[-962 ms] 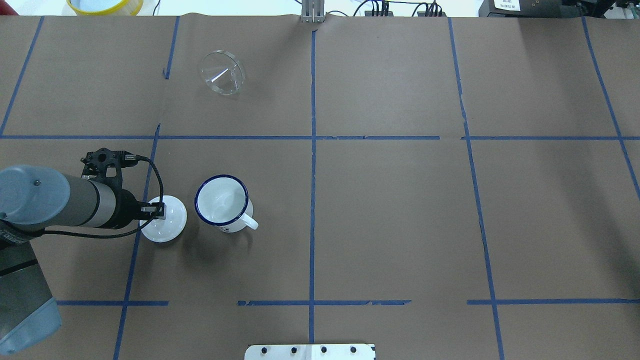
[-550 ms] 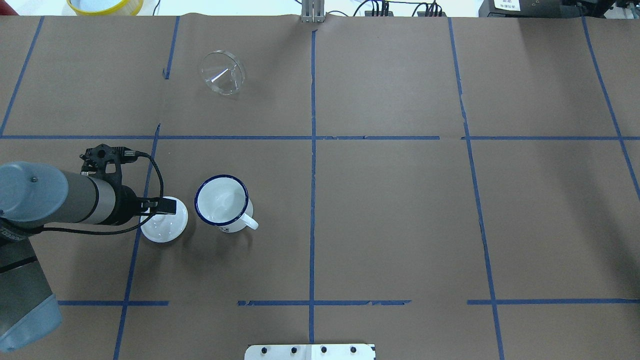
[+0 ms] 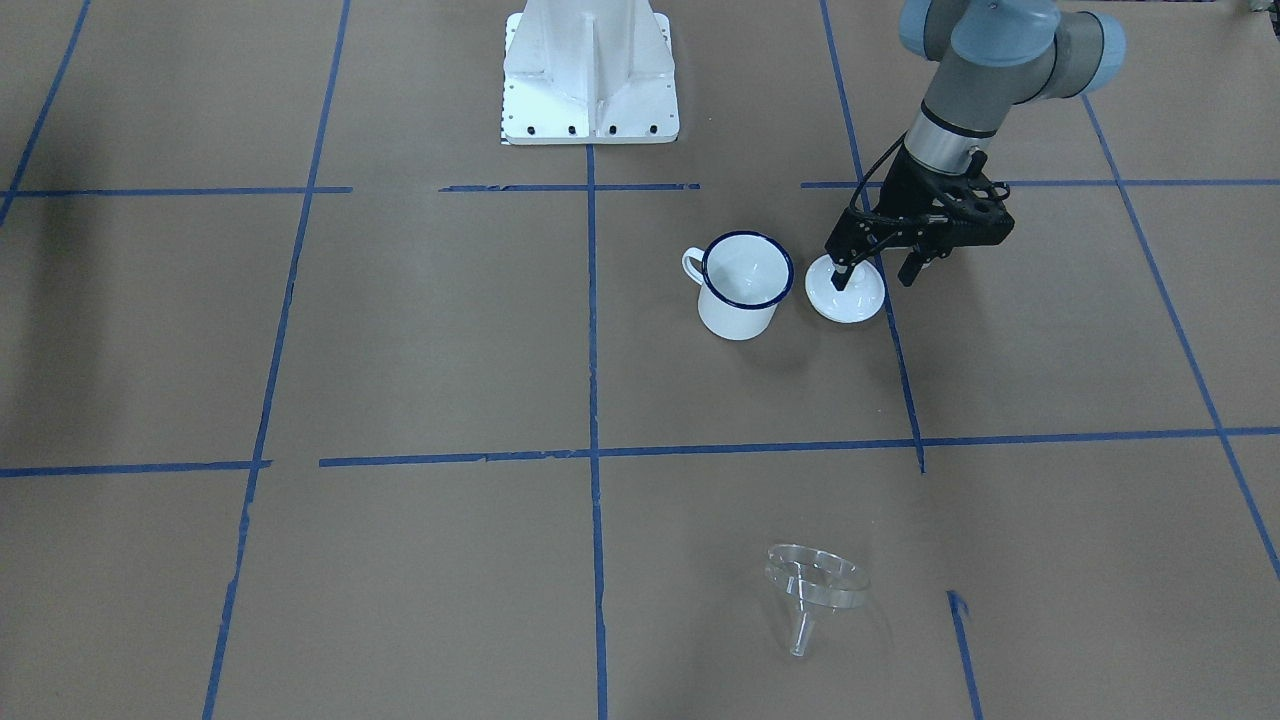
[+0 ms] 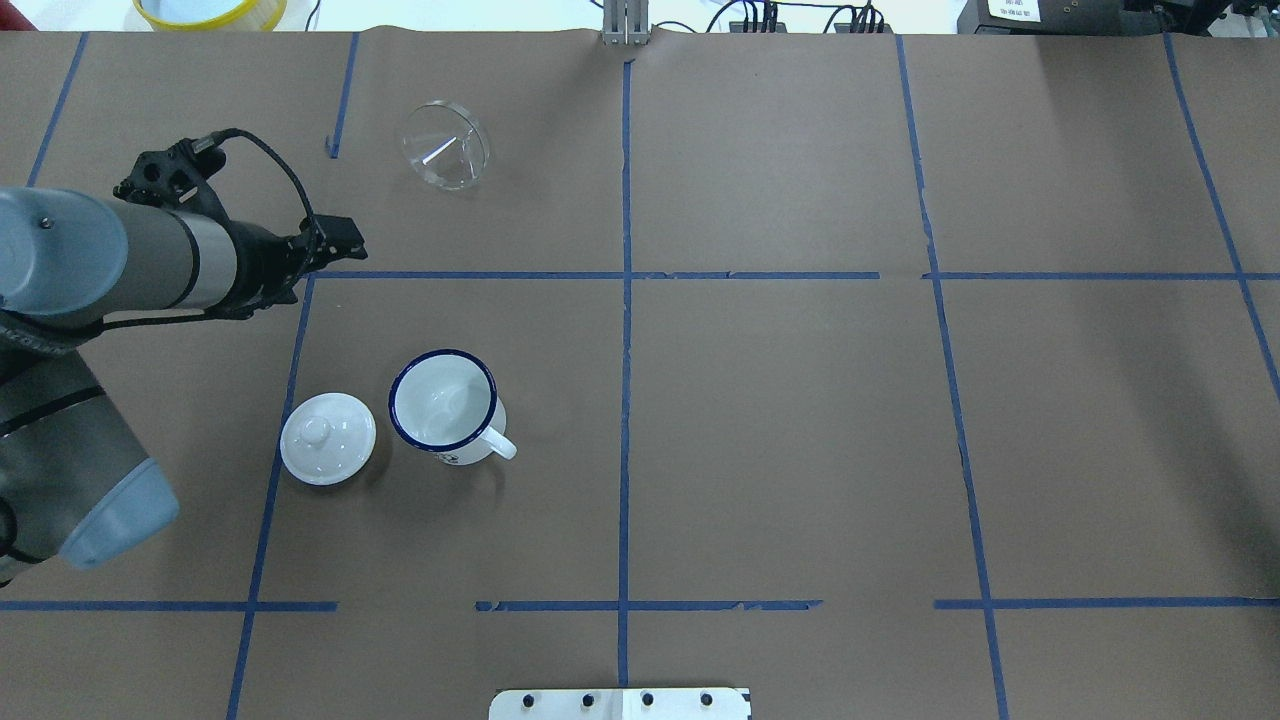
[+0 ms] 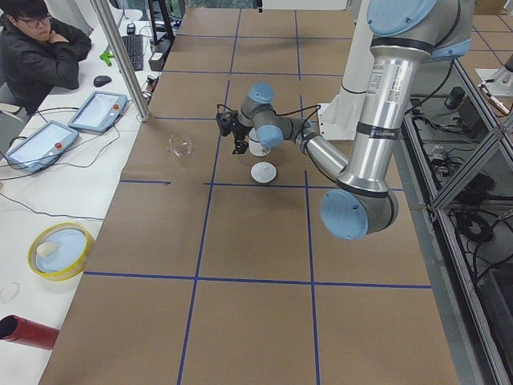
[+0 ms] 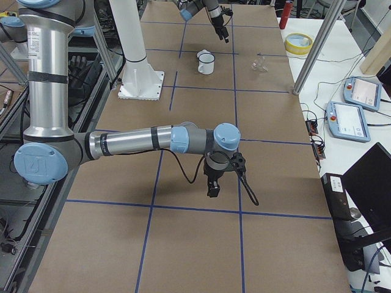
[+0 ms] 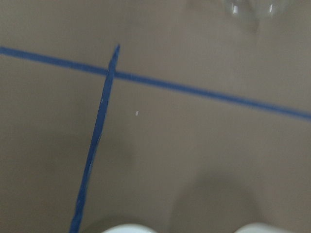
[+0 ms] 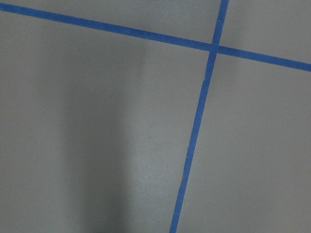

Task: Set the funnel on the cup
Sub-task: 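Move the left gripper to the clear glass funnel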

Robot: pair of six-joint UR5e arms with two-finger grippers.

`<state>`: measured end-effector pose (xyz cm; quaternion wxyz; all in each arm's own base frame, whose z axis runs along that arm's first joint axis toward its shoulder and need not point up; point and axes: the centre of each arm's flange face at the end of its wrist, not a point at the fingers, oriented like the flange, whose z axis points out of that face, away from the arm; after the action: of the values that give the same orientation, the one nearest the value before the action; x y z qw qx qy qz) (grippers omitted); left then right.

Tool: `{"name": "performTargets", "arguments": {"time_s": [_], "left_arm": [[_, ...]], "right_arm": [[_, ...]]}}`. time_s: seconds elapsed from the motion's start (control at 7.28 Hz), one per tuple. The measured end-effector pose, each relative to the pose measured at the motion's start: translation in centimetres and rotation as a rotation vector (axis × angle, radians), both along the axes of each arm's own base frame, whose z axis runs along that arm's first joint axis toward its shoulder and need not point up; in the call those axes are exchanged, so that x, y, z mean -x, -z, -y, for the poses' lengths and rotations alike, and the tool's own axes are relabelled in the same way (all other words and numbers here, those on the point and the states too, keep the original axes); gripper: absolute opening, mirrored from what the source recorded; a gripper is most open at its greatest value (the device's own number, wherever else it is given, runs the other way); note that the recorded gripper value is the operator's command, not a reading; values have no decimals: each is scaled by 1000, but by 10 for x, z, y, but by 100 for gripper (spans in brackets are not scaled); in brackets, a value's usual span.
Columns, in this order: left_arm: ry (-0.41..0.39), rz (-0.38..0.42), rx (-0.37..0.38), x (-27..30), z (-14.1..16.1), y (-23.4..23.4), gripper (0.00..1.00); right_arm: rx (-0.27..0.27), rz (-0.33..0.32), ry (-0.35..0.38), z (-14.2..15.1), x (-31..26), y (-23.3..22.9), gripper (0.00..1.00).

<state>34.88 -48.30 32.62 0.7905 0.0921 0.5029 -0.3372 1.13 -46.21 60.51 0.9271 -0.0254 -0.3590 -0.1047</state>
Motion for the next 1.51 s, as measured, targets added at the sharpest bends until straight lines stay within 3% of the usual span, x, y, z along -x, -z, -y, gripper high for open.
{"name": "performTargets", "arguments": {"time_s": [0.27,0.55,0.69,0.96,1.24,1.51], "left_arm": [[222,-214,62,-28,52,0,100],[378,-338,108,-68,104,-1,100],[418,-366,140,-86,123,3,99],[456,-378,178,-115,156,10,88],[472,-380,184,-124,172,0,64],[496,-367,190,-114,186,-12,52]], "right_arm": [[0,0,0,0,0,0,100],[0,0,0,0,0,0,100],[0,0,0,0,0,0,100],[0,0,0,0,0,0,100],[0,0,0,0,0,0,100],[-1,0,0,0,0,0,100]]}}
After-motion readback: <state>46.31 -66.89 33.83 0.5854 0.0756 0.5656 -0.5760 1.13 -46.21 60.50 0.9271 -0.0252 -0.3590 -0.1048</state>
